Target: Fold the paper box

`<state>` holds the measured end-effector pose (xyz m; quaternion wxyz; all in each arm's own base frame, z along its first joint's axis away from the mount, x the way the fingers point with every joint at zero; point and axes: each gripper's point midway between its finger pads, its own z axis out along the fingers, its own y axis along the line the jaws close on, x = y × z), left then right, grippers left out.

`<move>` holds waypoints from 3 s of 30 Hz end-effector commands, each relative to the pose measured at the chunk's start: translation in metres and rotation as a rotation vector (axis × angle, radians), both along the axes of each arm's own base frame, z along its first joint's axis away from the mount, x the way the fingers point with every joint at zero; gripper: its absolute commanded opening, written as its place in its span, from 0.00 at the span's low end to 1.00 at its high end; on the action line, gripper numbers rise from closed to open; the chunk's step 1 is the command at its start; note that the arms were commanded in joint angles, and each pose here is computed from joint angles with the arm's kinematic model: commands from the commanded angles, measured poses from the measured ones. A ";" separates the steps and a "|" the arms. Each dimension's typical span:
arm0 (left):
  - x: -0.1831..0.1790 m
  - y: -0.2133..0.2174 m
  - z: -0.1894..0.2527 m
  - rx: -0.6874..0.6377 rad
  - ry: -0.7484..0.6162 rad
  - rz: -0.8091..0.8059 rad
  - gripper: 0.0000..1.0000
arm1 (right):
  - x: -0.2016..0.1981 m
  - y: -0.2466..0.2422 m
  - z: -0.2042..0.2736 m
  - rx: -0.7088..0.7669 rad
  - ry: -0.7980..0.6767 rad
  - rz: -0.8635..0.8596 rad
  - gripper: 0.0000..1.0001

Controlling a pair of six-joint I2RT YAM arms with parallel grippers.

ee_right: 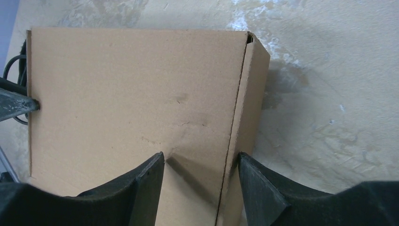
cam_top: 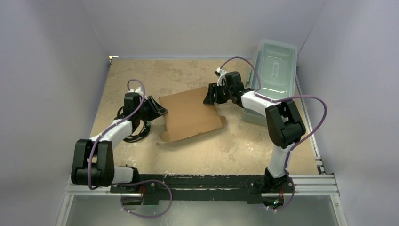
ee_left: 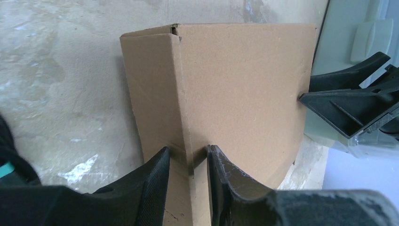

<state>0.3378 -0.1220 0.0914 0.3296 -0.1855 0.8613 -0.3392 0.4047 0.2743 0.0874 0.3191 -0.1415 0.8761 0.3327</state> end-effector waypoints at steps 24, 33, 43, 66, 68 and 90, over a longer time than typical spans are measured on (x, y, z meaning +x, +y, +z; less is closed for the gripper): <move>-0.031 0.030 0.088 0.130 -0.171 0.131 0.37 | -0.077 0.159 0.014 0.168 0.120 0.422 0.58; -0.042 0.063 0.057 0.228 -0.056 0.263 0.66 | -0.066 0.154 0.011 0.091 0.054 0.379 0.67; -0.061 0.097 0.074 0.302 -0.085 0.420 0.90 | -0.043 0.128 0.047 0.060 -0.079 0.351 0.80; -0.077 0.103 0.067 0.237 -0.182 0.485 0.99 | -0.028 0.100 -0.003 -0.067 -0.051 0.260 0.69; -0.081 0.100 0.055 0.212 -0.157 0.487 0.99 | -0.025 0.098 -0.009 -0.073 -0.032 0.235 0.64; -0.089 0.109 0.054 0.108 -0.177 0.631 1.00 | -0.018 0.092 -0.027 -0.045 0.049 0.199 0.58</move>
